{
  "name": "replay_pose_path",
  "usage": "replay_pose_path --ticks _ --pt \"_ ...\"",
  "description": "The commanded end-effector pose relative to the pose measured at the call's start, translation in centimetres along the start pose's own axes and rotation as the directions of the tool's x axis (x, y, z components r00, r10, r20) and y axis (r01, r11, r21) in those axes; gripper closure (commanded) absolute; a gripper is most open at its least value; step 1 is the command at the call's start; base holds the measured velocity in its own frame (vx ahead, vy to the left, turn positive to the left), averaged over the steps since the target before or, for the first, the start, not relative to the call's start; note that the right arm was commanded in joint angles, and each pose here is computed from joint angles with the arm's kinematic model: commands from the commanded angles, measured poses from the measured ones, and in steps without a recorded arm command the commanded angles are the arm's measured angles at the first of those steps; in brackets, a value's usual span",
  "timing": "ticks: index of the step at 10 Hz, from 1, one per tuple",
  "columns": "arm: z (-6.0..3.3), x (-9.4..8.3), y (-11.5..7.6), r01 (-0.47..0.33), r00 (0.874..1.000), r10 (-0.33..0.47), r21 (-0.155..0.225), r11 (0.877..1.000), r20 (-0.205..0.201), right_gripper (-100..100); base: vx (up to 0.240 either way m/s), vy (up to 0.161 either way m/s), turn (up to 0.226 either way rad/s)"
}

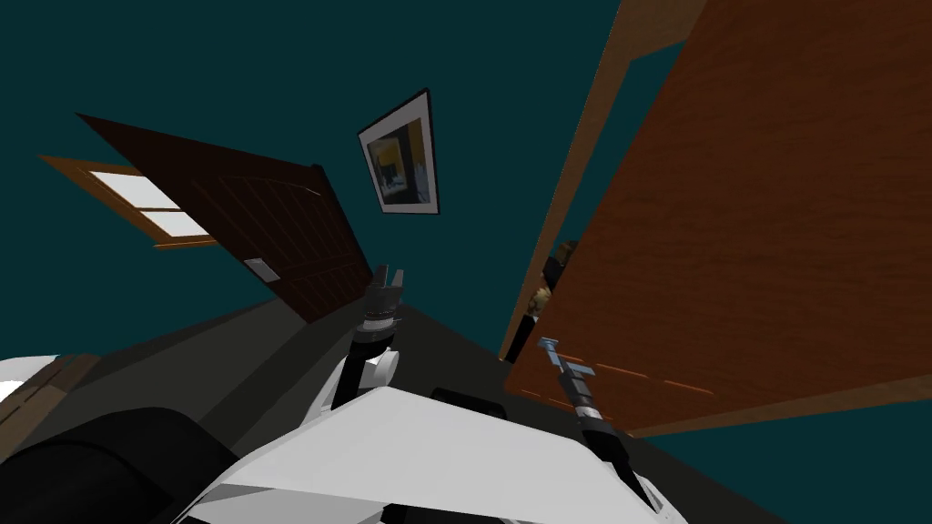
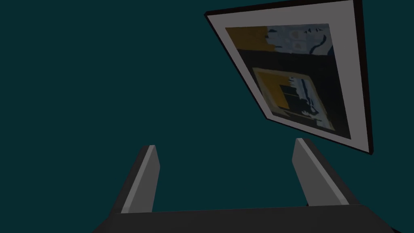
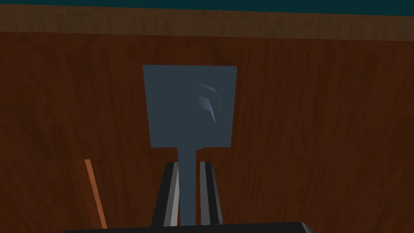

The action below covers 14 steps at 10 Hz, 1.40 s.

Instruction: Pull the door open

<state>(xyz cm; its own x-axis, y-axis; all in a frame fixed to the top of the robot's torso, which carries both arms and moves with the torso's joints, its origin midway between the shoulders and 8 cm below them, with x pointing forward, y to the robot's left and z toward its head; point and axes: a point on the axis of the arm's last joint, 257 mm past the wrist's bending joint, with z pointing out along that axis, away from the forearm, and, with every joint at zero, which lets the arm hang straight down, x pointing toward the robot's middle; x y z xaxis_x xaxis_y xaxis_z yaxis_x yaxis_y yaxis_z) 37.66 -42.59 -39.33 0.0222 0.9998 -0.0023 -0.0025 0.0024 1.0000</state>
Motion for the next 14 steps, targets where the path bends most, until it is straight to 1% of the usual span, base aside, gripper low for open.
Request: replay_pose_path --ticks 1,2,3,4,5,6,8,9,10,14 --pt "-1.33 -0.3 -0.1 0.000 1.000 0.000 0.002 1.000 -0.015 100 -0.153 -0.049 0.113" --pt "-2.12 -0.5 -0.1 0.000 1.000 0.000 0.002 1.000 -0.027 100 -0.168 -0.066 0.149" --pt "-2.52 -0.5 -0.1 0.000 0.999 0.000 0.001 1.000 -0.033 100 -0.182 -0.068 0.121" --pt "-3.27 -0.7 0.0 0.000 0.999 0.000 0.001 1.000 -0.045 100 -0.178 -0.061 0.118" --pt "-3.27 -0.7 0.0 0.000 0.999 0.000 0.001 1.000 -0.045 100 -0.107 -0.028 0.034" --pt "-3.95 -0.8 0.0 -0.001 0.998 0.001 0.002 1.000 -0.056 100 -0.087 -0.020 0.071" --pt "-4.91 -0.9 0.1 -0.002 0.997 0.002 0.002 1.000 -0.072 100 -0.135 -0.028 0.105" --pt "-4.48 -0.8 0.0 -0.001 0.998 0.001 0.003 1.000 -0.066 100 -0.058 -0.013 0.016" --pt "-5.39 -0.9 0.0 -0.002 0.997 0.003 0.005 1.000 -0.074 100 -0.138 -0.061 0.193" --pt "-7.35 -1.2 0.0 -0.002 0.996 0.002 0.003 1.000 -0.090 100 -0.241 -0.096 0.196"
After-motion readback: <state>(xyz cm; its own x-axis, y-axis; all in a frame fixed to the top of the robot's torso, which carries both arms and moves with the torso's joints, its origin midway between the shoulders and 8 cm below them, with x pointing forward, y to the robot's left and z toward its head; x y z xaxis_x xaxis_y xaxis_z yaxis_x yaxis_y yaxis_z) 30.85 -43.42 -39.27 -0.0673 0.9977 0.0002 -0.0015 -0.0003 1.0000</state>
